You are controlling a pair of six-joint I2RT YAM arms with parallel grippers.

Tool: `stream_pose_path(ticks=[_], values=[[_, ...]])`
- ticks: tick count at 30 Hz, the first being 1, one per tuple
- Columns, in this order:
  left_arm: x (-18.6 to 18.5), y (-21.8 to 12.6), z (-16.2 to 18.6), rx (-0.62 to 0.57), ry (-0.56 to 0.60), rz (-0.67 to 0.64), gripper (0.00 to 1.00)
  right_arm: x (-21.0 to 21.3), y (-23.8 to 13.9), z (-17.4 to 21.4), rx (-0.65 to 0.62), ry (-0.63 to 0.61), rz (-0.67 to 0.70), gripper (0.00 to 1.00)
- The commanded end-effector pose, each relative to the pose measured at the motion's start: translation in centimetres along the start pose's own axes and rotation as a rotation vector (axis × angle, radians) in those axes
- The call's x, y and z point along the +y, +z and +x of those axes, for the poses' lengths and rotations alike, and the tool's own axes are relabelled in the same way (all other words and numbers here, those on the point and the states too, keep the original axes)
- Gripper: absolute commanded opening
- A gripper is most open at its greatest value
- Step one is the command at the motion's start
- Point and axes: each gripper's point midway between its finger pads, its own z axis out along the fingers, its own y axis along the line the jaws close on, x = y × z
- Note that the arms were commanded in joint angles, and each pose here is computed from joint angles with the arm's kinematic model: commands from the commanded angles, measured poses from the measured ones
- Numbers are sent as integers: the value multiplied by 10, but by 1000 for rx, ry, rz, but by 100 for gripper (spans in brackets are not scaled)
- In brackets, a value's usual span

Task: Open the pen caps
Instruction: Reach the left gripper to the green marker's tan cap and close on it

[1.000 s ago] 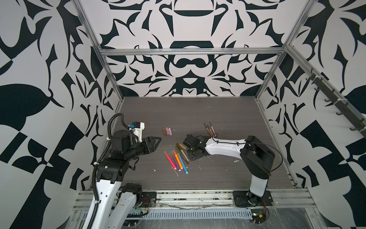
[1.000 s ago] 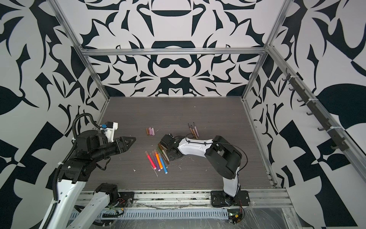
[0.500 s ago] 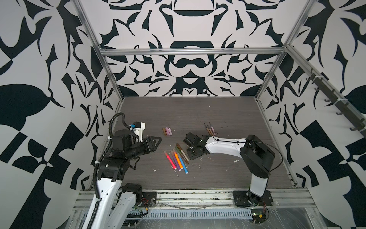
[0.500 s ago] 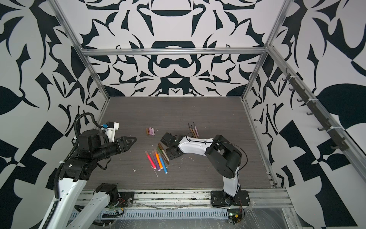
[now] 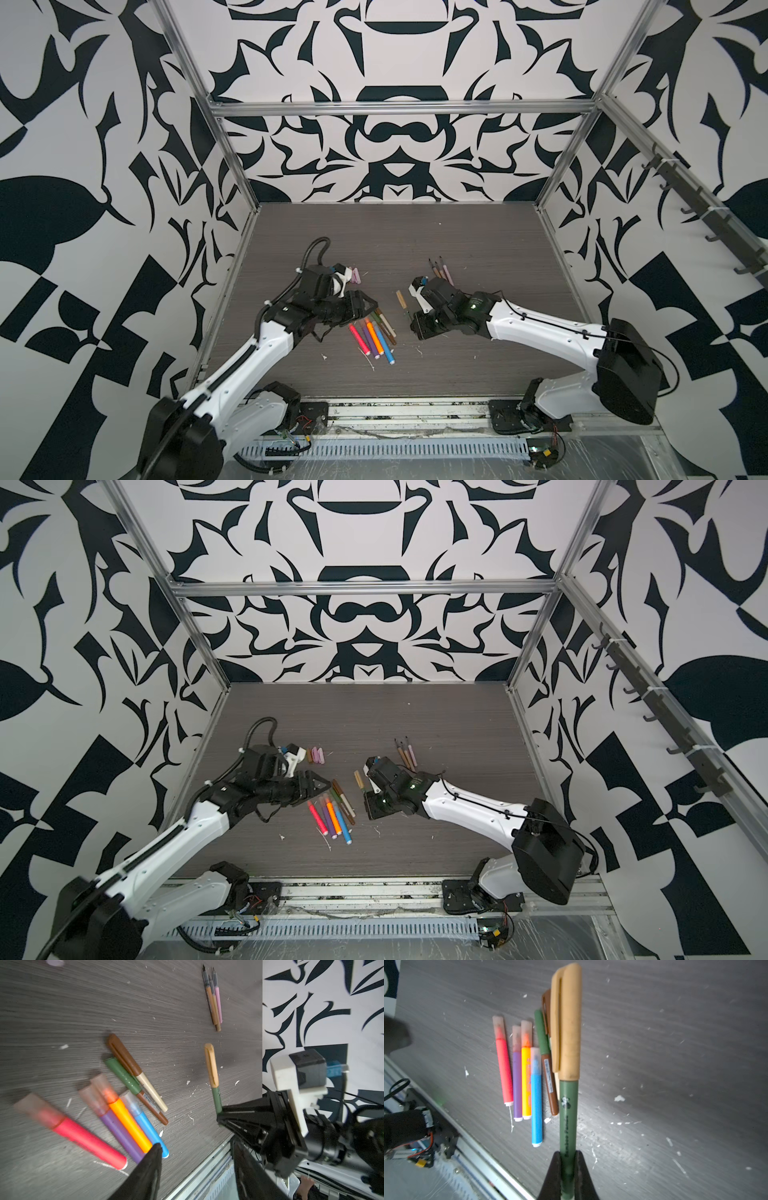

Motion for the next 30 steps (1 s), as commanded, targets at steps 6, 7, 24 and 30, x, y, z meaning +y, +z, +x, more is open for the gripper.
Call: stream_pose_path(ticks=[6,7,24,30], values=[[-4,47,-18,30,53,-123,56,24,-19,-14,-74,34,-68,0],[-5,51,-17,41,55,-129,56,24,-19,-13,-75,38,-68,0],[-18,84,-9,103,96,-170,45,26,-27,-8,-88,27,-49,0],[-18,92,-4,124,91,-180,19,24,-33,-9,-99,18,-33,0]])
